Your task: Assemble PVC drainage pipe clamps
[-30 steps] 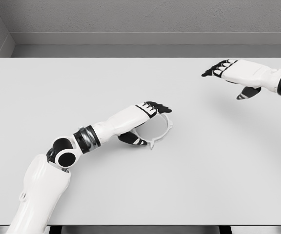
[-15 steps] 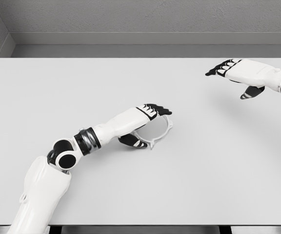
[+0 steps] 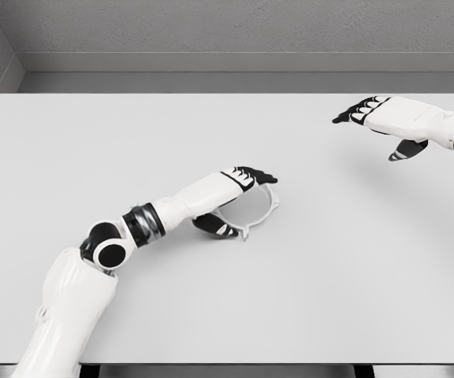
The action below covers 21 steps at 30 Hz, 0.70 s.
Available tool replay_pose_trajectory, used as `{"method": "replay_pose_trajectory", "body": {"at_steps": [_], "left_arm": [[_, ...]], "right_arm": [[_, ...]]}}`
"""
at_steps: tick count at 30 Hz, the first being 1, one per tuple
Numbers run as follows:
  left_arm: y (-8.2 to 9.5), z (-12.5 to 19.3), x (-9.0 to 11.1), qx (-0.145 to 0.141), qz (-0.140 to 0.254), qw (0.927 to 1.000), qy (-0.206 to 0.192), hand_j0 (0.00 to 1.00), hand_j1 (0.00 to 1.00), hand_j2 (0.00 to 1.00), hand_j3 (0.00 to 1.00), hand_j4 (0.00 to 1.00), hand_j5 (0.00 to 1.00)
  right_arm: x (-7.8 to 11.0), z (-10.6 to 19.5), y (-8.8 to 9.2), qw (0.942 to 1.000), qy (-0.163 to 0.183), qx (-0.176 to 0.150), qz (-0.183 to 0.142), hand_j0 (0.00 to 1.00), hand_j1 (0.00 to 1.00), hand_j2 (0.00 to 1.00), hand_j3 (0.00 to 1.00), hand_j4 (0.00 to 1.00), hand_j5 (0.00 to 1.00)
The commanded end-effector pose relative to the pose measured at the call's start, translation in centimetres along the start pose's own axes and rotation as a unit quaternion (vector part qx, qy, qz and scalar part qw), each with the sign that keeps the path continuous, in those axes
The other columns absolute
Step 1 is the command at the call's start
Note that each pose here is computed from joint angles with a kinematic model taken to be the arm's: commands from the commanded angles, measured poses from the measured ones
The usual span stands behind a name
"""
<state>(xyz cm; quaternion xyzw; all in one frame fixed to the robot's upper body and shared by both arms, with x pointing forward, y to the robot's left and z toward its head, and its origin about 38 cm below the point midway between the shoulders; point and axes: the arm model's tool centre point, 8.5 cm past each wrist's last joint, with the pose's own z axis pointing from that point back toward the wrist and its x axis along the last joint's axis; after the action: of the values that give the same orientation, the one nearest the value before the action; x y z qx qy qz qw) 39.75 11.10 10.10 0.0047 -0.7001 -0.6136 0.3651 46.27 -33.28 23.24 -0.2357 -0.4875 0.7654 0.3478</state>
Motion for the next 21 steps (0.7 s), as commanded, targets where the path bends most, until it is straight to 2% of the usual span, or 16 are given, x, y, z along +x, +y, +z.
{"method": "replay_pose_trajectory", "body": {"at_steps": [1, 21], "left_arm": [[0.01, -0.02, -0.02, 0.003, 0.005, 1.0000, 0.000, 1.00, 1.00, 1.00, 1.00, 1.00, 1.00], [0.41, -0.45, -0.19, 0.004, 0.005, 1.0000, -0.001, 1.00, 1.00, 1.00, 1.00, 1.00, 1.00]], "right_arm": [[-0.04, 0.03, -0.06, 1.0000, 0.001, -0.002, -0.002, 1.00, 1.00, 1.00, 1.00, 1.00, 1.00], [-0.43, 0.11, 0.11, 1.0000, 0.005, -0.001, -0.008, 1.00, 1.00, 1.00, 1.00, 1.00, 1.00]]}}
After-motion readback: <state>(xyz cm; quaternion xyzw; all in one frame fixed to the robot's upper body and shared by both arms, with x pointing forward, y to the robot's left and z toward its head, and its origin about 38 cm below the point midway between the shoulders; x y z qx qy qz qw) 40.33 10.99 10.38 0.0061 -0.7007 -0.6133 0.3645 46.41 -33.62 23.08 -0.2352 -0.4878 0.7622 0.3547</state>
